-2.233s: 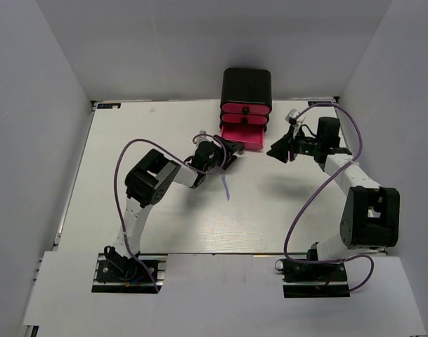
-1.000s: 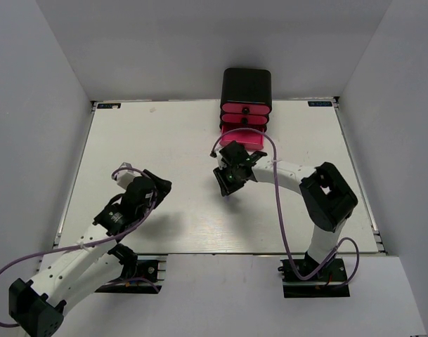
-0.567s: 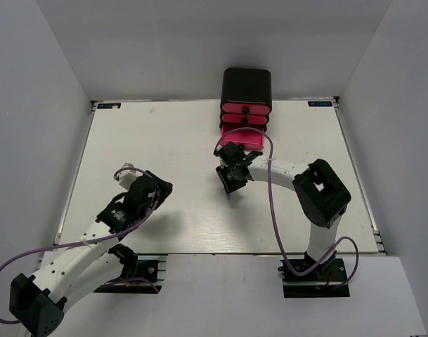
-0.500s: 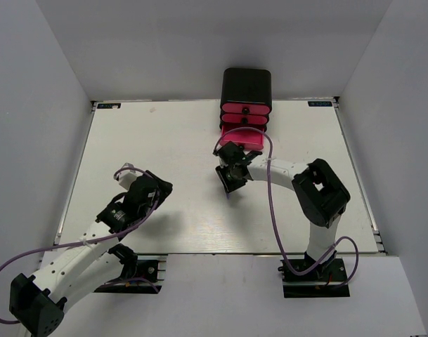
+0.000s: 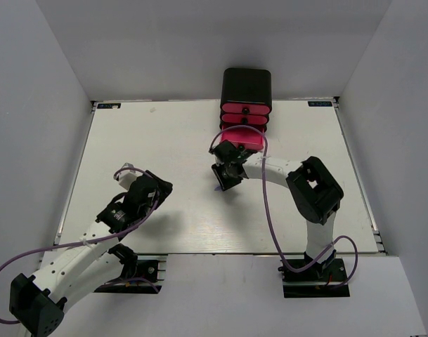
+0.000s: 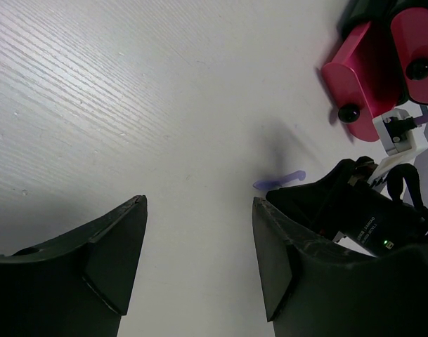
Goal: Organize the makeup
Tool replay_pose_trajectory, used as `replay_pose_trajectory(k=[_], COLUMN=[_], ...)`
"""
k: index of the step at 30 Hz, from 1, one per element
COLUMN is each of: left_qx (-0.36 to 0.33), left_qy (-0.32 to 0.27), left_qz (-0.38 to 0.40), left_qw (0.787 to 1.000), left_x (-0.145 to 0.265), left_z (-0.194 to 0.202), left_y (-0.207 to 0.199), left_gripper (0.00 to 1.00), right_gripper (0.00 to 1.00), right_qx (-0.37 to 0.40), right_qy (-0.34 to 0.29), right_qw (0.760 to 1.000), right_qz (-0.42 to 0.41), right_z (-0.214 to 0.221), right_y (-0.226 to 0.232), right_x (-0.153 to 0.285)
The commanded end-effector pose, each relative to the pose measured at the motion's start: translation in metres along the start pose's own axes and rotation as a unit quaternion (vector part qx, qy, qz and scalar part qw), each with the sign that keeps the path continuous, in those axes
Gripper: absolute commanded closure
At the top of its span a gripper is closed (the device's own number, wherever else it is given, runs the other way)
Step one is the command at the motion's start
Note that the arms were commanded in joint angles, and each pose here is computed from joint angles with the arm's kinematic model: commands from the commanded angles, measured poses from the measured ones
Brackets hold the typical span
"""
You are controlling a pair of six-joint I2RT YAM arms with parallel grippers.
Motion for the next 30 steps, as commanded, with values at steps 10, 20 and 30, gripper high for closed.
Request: replay_pose_trajectory(k=[10, 20, 30], left_qx=[0.008, 0.007, 0.012], left_qy=[-0.007, -0.002, -0.003], left_qz=[0.008, 0.01, 0.01], left_qw=[1.0, 1.0, 1.0], left_x=[0.006, 0.003, 0.004], left_z=[-0.002, -0.001, 0.0], left_y=[0.0, -0.003, 0.0], left_gripper=[0.29, 0.29, 0.29], right_gripper=[0.64, 0.42, 0.42], right_qx=[0.199, 0.472, 0.575], right_qy=[-0.046, -0.05, -0.044], right_qw=[0.966, 0.86, 0.798], right_qz=[-0.156, -0.188, -0.176], right_z=[-0.008, -0.008, -0.03], right_y=[0.01, -0.006, -0.016], right_x=[0.044, 0.036, 0.015])
Point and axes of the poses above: each gripper's point midway between its finger pads, its own x axis back along the fingers, its own y axis along the line the jaws close on, z = x × y, the point moved 8 cm from there along x, back along the fingers, and after that the axes turned 11 degrees about -x, right-handed, at the moved point
